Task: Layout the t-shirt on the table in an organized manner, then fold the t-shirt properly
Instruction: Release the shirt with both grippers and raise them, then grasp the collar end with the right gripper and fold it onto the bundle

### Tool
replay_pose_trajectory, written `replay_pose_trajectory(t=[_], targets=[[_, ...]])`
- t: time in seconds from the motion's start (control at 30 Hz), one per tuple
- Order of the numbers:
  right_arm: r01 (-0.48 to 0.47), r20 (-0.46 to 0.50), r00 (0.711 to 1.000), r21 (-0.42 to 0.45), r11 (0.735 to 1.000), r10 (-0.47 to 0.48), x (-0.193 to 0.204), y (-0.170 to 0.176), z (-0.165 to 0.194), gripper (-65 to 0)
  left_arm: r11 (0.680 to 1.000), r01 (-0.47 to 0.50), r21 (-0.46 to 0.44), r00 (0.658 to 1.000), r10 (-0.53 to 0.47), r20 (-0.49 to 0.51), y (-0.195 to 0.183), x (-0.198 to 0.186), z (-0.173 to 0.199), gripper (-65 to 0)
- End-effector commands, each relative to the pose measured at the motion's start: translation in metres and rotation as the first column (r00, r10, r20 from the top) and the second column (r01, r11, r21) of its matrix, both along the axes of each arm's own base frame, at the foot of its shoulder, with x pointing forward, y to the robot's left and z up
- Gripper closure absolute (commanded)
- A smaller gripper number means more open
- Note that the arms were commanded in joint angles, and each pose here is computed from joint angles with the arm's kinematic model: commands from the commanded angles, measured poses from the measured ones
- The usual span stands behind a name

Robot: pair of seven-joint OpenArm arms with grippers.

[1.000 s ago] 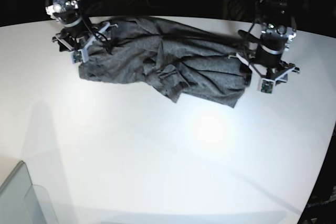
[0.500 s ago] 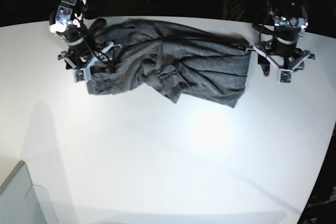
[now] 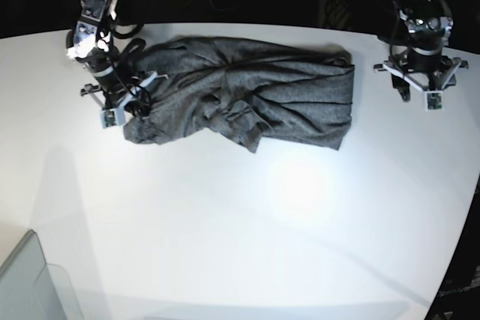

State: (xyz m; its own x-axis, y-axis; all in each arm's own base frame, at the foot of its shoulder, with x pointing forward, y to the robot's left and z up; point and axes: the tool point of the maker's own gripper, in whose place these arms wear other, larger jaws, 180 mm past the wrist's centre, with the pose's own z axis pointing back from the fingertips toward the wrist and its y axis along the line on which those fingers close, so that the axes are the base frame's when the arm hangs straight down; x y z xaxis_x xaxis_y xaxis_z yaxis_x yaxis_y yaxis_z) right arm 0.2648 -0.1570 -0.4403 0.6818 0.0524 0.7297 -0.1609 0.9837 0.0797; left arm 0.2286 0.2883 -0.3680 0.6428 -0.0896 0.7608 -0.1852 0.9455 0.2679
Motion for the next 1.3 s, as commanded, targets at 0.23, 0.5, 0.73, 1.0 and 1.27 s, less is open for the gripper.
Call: replay_pose_trajectory(t=[0.23,0.5,0.73,1.0,1.27], targets=[[-0.016,-0.035,0.999,-0.165,0.986,0.011,0.006,-0.032,0.026,0.0,0.998,-0.059,-0.005,0.996,0.059,0.062,0.009,0.002,0.014,-32.1],[0.006,0.122,0.992,-0.175,0.985,0.015,0.012,-0.008,0.084,0.0,0.998,-0.059,-0.007,0.996,0.059,0.061,0.008,0.002,0.013,-32.1],[-0.121,0.19,0.97,-0.171,0.978,0.153,0.005,0.046,0.113,0.0,0.998,-0.061,-0.01,0.997,0.061,0.049,0.008,0.0,0.01,-32.1],[-0.287,0.258,0.914,-0.127,0.949,0.311,0.009,0.113,0.132,0.0,0.995,-0.092,0.025,0.995,0.091,0.033,0.024,-0.015,0.013,-32.1],[-0.497,0.387,0.777,-0.108,0.861,0.497,0.011,0.202,0.173,0.0,0.978,-0.174,0.115,0.985,0.17,0.04,0.058,-0.047,0.037,-32.1]])
